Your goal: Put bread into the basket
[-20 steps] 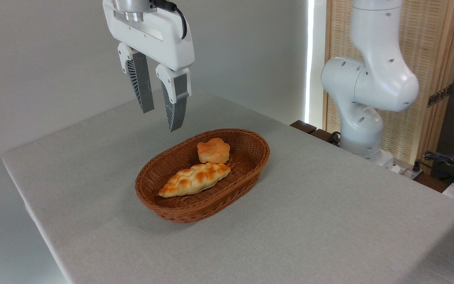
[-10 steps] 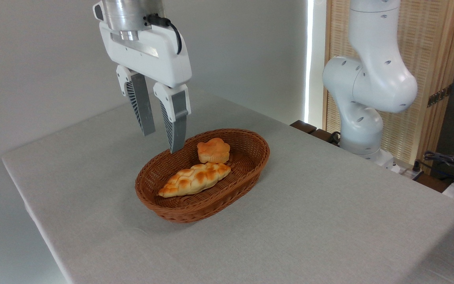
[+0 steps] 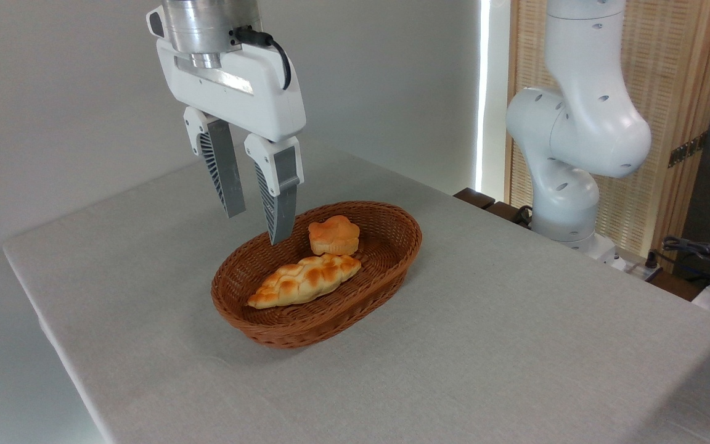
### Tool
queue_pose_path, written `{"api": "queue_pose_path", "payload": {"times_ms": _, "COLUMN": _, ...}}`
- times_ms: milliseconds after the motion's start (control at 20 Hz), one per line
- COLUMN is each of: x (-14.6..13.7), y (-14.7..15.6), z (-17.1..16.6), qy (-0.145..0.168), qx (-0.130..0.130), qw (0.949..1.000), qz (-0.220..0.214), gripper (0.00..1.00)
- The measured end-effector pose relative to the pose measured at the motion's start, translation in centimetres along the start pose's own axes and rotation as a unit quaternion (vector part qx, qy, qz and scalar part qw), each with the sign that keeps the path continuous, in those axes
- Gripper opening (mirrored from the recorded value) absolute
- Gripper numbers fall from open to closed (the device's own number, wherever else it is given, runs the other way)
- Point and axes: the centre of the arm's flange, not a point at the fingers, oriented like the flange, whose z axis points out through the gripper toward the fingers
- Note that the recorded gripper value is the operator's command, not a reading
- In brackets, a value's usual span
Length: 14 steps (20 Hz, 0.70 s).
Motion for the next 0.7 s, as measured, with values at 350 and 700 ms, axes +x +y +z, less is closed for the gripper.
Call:
{"api": "queue_pose_path", "payload": {"times_ms": 350, "x": 0.5, "y": 0.8, "z": 0.1, "qy": -0.004, "qx": -0.004, "qw": 0.9999, "qz": 0.009, "gripper": 1.00}}
{"api": "queue_pose_path", "payload": {"times_ms": 700, "x": 0.1, "y": 0.9, "z": 0.3, "qy": -0.015, "qx": -0.012, "qw": 0.9998, "qz": 0.008, "gripper": 1.00}}
